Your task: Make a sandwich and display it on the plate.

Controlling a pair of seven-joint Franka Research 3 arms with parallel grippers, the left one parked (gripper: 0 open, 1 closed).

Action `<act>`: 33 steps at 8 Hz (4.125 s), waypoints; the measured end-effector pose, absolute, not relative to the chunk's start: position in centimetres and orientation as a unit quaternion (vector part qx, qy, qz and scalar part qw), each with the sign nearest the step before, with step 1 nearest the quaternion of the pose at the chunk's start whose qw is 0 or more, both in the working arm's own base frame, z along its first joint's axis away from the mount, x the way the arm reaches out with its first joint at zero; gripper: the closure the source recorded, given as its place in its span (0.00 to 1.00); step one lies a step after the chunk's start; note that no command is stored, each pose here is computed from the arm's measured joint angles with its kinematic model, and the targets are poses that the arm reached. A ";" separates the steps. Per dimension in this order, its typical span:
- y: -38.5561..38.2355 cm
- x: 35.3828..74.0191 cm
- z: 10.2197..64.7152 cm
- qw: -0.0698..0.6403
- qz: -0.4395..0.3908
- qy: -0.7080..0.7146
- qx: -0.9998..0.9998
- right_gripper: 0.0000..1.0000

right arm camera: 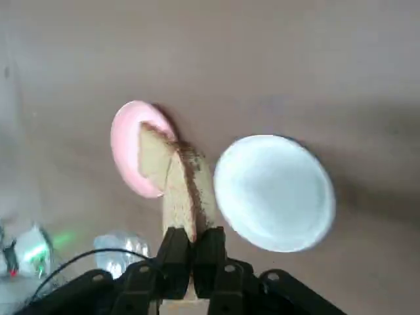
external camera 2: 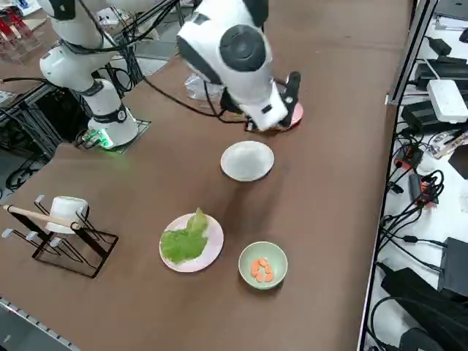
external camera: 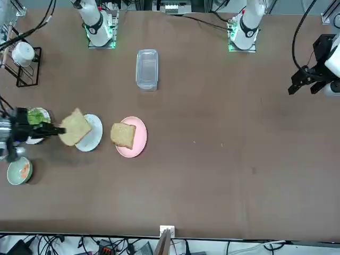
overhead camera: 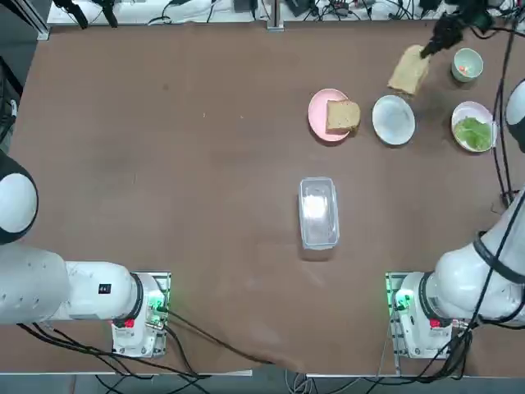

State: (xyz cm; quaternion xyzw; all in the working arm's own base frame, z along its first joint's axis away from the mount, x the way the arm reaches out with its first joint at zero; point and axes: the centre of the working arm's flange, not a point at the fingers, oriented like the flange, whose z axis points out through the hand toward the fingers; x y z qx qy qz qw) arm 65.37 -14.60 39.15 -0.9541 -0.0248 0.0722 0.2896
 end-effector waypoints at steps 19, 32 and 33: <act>-13.3 52.6 26.0 0.324 -0.065 0.242 -0.912 0.93; -14.2 51.9 23.1 0.326 -0.074 0.196 -0.922 0.60; -14.4 51.8 23.1 0.327 -0.075 0.194 -0.922 0.43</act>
